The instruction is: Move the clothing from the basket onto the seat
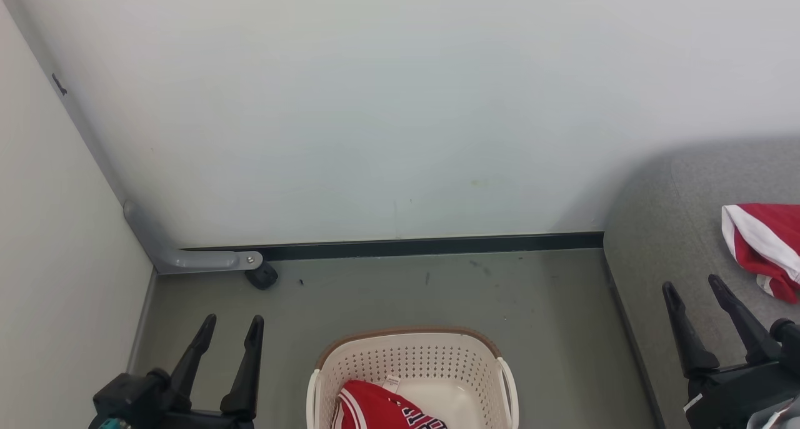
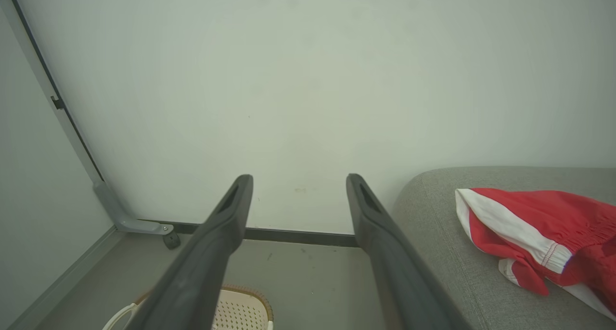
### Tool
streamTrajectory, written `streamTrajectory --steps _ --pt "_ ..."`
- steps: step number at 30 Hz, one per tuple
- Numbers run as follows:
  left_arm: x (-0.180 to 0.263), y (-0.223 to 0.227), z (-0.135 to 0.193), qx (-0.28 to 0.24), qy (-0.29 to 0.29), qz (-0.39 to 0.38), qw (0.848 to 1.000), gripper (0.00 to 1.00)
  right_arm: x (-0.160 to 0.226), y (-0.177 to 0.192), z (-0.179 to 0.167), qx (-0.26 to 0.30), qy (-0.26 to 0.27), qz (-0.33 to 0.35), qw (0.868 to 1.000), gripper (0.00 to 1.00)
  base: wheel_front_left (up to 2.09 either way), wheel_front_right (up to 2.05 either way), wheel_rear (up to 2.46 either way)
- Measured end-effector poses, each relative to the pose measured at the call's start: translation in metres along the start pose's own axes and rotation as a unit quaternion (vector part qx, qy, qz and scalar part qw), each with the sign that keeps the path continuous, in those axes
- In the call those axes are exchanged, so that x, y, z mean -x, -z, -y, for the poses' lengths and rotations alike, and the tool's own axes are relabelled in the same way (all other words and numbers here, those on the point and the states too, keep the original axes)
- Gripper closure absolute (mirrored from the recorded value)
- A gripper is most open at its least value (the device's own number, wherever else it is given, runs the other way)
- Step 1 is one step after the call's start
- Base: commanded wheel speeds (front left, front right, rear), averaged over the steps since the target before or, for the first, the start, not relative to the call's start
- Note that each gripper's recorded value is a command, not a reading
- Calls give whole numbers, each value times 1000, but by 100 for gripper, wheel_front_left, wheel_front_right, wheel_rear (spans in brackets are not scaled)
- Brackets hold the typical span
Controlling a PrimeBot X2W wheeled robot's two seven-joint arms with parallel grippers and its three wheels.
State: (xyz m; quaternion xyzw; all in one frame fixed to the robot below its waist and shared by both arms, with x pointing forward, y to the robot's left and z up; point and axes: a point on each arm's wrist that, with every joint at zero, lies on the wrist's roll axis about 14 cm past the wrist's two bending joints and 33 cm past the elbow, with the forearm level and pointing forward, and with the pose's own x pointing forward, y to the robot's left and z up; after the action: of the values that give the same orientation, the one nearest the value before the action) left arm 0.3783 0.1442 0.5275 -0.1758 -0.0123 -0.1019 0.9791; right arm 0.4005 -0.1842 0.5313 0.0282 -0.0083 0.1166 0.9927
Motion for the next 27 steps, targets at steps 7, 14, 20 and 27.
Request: streamTrajectory --steps 7,14,20,27 --pt "10 1 -16 2 -29 1 1000 0 5 12 -7 -14 2 -8 1000 0 0 0 0" --pt "15 3 -23 7 -47 3 999 0 13 26 -13 -32 12 -20 999 0 0 0 0" --pt "14 4 -24 10 -50 4 999 0 10 24 -18 -33 11 -13 999 0 0 0 0" --pt "11 5 -22 13 -50 3 999 0 9 24 -16 -25 14 -10 1000 0 0 0 0"
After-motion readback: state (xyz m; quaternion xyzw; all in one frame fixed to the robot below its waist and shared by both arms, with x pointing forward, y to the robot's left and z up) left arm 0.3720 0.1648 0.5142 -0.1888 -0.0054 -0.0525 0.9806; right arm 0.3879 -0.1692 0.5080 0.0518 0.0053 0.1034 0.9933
